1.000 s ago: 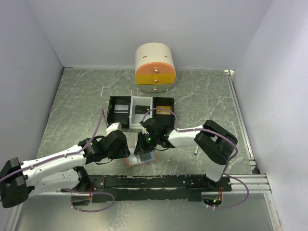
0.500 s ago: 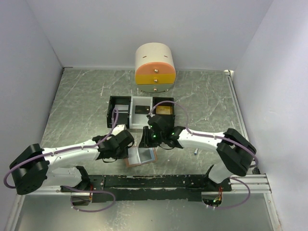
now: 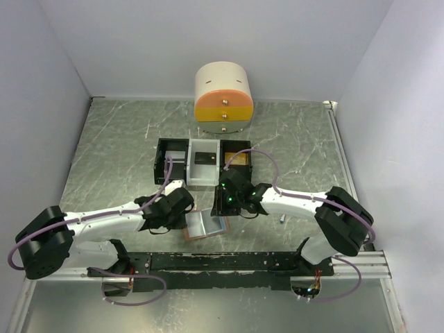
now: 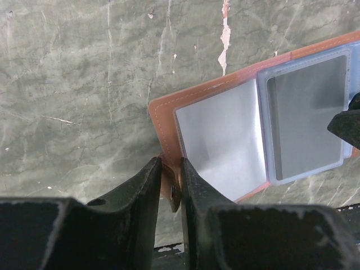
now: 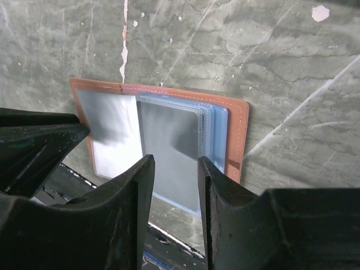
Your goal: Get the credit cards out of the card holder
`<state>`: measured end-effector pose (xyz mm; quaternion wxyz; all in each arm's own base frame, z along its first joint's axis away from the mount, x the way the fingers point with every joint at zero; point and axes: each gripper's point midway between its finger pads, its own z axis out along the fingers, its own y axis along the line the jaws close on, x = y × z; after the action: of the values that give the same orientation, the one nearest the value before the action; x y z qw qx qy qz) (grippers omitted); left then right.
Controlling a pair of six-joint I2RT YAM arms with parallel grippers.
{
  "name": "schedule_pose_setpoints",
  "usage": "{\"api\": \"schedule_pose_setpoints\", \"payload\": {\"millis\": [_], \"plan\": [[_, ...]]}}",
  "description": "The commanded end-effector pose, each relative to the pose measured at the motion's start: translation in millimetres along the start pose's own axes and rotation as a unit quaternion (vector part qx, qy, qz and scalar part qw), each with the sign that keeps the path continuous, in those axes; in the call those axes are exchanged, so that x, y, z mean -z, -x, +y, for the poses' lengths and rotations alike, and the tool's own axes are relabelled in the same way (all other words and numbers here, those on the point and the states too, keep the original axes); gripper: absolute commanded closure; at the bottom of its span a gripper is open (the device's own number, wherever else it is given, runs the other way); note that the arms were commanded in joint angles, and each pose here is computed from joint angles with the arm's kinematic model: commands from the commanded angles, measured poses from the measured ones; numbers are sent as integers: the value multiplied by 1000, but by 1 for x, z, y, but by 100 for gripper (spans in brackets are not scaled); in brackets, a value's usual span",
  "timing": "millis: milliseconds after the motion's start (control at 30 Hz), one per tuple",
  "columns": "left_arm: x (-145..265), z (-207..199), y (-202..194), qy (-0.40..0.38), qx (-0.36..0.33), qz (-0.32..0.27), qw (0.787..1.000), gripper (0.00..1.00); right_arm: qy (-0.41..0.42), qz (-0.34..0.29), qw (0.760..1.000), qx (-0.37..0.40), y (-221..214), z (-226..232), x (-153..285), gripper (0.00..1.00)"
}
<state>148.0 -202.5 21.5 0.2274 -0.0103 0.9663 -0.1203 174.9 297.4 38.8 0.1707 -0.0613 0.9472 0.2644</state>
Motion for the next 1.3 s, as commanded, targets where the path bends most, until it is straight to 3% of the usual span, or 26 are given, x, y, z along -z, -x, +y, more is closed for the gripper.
{"api": "schedule_pose_setpoints", "payload": {"millis": [0, 433, 767, 1000, 1267], "plan": [[-2, -5, -1, -13, -3, 5, 1000, 70, -7, 5, 1000, -6, -4, -5, -3, 63], [-5, -10, -1, -16, -7, 11, 1000, 74, -7, 17, 1000, -11, -12, -10, -8, 63], [-6, -16, -1, -26, -9, 15, 1000, 75, 74, 14, 997, -28, -8, 22, -3, 66], [-4, -16, 0, -27, -6, 12, 1000, 76, 82, 13, 996, -28, -8, 25, -2, 66], [0, -21, 2, -43, -1, 9, 999, 76, 113, -25, 993, -29, 3, 34, 10, 68]]}}
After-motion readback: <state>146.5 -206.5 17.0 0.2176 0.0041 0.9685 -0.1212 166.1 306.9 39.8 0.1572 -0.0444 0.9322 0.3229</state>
